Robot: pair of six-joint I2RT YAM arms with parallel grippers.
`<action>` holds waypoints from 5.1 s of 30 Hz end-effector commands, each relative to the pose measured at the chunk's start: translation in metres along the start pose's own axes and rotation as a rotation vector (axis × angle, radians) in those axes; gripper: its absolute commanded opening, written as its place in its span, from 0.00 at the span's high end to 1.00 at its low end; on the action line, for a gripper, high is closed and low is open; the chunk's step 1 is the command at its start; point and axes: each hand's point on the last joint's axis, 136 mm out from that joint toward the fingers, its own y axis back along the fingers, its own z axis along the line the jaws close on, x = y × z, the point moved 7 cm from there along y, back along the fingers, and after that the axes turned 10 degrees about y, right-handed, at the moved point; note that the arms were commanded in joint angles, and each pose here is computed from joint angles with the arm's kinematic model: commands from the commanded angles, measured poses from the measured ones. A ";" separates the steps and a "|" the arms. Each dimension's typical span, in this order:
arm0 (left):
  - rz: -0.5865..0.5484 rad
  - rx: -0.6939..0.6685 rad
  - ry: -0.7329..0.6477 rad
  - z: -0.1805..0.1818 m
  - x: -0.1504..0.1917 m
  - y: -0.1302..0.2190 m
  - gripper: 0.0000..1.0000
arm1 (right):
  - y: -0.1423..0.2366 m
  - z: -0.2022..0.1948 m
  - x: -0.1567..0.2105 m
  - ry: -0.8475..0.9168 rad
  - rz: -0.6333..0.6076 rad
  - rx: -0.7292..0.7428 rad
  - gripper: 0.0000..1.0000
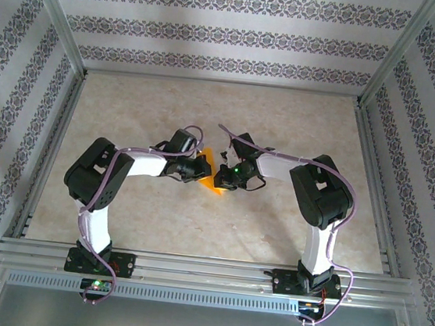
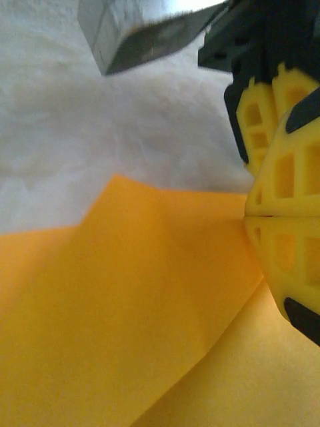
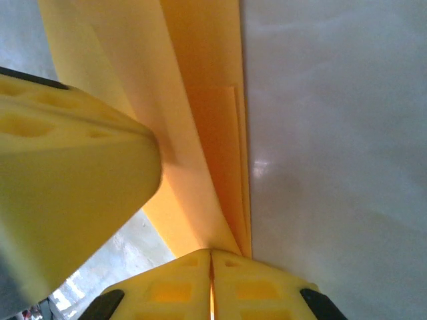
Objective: Fold a paper plane with a square sheet of paper (pick it up from the middle)
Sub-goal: Fourth fold the wing at the center of the table, then pick up the paper from the center of the table.
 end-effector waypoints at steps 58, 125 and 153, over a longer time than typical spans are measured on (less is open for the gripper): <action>-0.216 -0.119 -0.019 0.012 -0.119 0.098 0.89 | -0.019 -0.041 0.047 -0.056 0.207 0.236 0.90; -0.046 -0.282 0.102 0.046 -0.056 0.005 0.96 | 0.024 -0.003 0.053 -0.002 0.056 0.085 0.92; -0.398 0.077 0.203 0.033 -0.035 0.124 0.16 | 0.028 0.008 -0.071 0.182 -0.265 -0.124 0.55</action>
